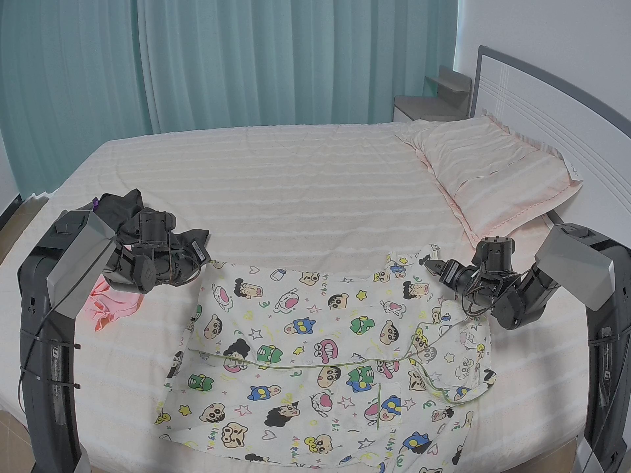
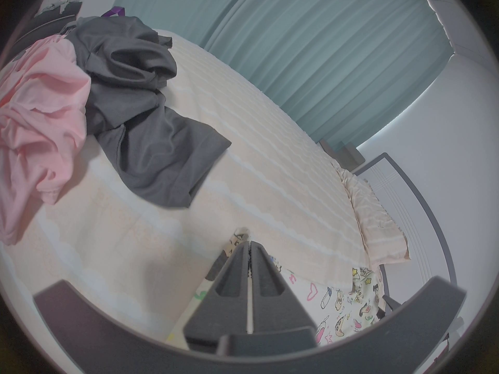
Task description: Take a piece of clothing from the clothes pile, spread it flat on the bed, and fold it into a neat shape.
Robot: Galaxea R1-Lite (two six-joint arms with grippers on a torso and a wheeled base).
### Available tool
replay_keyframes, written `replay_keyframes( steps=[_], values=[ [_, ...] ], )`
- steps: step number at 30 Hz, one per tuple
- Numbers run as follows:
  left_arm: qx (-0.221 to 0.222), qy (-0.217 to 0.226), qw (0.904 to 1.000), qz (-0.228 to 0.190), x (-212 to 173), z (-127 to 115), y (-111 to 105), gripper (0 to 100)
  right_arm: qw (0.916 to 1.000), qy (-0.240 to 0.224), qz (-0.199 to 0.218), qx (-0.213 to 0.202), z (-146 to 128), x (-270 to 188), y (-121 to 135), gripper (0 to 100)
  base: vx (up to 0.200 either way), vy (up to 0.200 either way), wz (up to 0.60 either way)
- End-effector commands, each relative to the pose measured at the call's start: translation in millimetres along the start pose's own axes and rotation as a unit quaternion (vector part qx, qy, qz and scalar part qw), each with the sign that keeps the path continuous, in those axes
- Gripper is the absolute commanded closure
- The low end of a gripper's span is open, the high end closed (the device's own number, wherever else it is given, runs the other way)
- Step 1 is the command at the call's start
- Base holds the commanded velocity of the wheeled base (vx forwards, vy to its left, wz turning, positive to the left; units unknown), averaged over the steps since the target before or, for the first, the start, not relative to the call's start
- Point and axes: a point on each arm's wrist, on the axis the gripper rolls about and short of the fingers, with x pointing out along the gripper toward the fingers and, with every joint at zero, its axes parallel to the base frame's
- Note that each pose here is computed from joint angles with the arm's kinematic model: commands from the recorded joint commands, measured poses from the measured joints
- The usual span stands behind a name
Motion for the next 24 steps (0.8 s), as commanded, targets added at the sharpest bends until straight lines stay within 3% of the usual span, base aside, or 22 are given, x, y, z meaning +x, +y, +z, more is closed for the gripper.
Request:
replay_keyframes(
  steps=[1, 12, 24],
  values=[
    [-0.007, -0.01, 0.9999, 0.004, 2.6, 5.1, 0.6, 100, 1.0, 0.0, 0.001, 0.0, -0.3, -0.9, 0.9, 0, 0.0, 0.0, 0.0],
    [-0.021, -0.03, 0.9993, 0.01, 14.0, 12.1, -0.1, 100, 1.0, -0.002, 0.0, 0.002, 0.7, -1.2, 0.7, 0, 0.0, 0.0, 0.0],
    [-0.034, -0.024, 0.9989, 0.023, 18.9, 18.6, 0.7, 100, 1.0, -0.005, 0.001, 0.002, 1.7, -0.6, 2.2, 0, 0.0, 0.0, 0.0]
  ],
)
